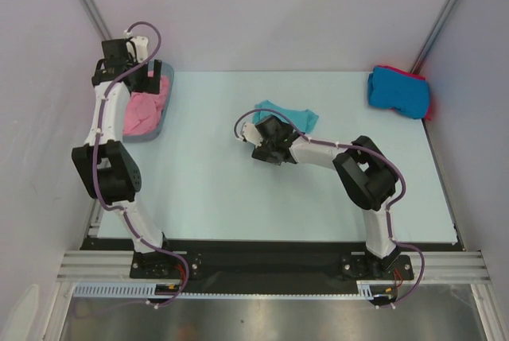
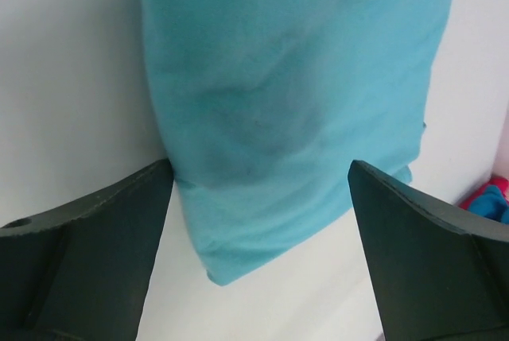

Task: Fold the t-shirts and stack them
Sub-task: Neatly place the folded tshirt to the corner

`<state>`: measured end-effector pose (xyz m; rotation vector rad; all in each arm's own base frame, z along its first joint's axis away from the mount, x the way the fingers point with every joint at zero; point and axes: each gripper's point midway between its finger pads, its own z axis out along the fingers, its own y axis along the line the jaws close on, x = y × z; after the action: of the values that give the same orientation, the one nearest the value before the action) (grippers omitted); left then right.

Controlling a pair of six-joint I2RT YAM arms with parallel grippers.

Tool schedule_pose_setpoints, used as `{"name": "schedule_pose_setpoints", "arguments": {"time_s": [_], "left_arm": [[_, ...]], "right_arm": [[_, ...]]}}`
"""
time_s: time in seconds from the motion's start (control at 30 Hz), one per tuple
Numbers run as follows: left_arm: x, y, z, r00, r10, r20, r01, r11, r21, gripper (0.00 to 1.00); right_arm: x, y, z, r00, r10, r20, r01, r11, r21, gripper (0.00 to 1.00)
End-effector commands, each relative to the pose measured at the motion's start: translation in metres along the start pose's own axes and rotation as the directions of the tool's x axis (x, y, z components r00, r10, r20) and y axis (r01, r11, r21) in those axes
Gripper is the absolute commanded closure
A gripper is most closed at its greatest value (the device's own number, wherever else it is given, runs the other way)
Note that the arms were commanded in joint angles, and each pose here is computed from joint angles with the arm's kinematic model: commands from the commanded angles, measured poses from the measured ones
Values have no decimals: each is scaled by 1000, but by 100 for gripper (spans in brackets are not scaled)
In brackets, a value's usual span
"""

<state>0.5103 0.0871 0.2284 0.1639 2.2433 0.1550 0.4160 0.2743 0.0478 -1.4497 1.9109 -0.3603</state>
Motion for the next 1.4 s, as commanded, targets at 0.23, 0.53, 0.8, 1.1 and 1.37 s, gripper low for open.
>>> {"name": "schedule_pose_setpoints", "arguments": {"time_s": [0.23,0.53,0.8,1.1,1.37], "left_arm": [[-24,14,-7,998,0,58,1,1000,-23,0],[-26,18,-8,998,12,59,-10,999,-35,0],[-29,18,-8,998,18,64,-16,999,-38,0],[-37,19,-2,997,12,74,-10,1000,-27,0],[-39,14,6,997,-6,75,6,1000,-6,0]], "right_arm": [[51,28,24,993,-43,-109,33,996,-89,14],[64,40,34,988,-59,-142,35,986,-164,50],[55,17,25,987,-82,-137,65,991,-121,96],[32,-90,-13,977,-182,-114,197,970,141,100],[30,-193,-44,972,-204,-113,232,899,371,100]]}}
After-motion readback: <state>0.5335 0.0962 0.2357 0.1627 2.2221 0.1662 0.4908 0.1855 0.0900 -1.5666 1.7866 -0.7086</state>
